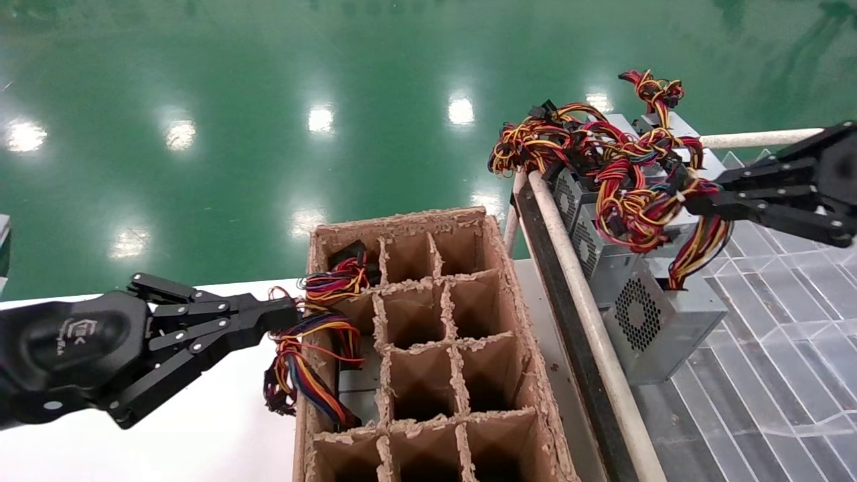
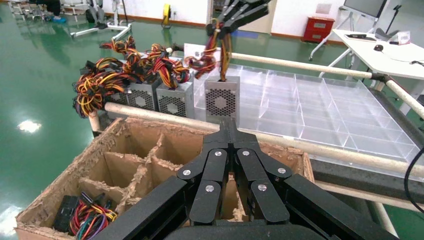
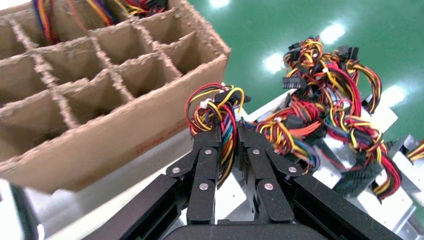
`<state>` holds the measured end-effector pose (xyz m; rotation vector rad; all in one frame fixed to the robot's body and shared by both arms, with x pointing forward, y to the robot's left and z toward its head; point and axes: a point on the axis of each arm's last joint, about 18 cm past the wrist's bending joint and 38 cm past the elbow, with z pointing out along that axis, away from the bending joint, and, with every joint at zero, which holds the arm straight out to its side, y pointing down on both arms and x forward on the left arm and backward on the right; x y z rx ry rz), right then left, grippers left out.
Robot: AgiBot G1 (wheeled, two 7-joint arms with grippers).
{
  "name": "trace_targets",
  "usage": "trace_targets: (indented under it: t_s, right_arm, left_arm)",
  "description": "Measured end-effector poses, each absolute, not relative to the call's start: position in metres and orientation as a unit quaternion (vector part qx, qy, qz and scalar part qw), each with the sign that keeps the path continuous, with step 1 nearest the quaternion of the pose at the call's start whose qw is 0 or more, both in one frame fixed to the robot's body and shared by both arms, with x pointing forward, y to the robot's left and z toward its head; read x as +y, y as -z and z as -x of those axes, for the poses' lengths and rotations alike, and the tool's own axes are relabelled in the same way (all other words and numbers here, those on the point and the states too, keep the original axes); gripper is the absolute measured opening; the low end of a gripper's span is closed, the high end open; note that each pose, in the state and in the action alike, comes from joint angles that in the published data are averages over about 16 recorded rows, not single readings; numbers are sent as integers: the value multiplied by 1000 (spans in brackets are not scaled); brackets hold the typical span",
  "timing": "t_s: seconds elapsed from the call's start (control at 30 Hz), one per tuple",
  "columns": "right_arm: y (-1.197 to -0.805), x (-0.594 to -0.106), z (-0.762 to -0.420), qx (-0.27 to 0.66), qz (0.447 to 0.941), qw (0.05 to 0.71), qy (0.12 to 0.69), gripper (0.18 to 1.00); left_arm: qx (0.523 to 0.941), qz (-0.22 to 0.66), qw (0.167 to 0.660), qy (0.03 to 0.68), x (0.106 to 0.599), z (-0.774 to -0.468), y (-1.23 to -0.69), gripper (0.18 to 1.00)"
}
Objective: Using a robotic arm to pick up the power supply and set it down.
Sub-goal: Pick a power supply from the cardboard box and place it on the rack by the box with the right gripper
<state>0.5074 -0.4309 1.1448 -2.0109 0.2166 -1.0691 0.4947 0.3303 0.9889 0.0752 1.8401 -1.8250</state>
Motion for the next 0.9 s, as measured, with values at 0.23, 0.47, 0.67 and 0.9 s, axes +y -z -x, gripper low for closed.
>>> trace_targets:
  t_s: [0.23, 0.47, 0.67, 0.9]
  right_arm:
    - [-1137, -425, -536, 85, 792, 427, 428, 230]
    - [-1127, -419, -557, 84, 790, 437, 421, 230]
    - [-1121, -415, -566, 82, 793, 441, 413, 230]
    - [-1121, -410, -571, 79, 798, 437, 407, 232]
  left_arm:
    - [683, -28, 271, 678, 330, -495, -989, 191]
    - [683, -28, 271, 678, 330, -495, -989, 191]
    - [683, -28, 271, 678, 330, -495, -989, 191]
    - [683, -28, 271, 678, 330, -495, -989, 191]
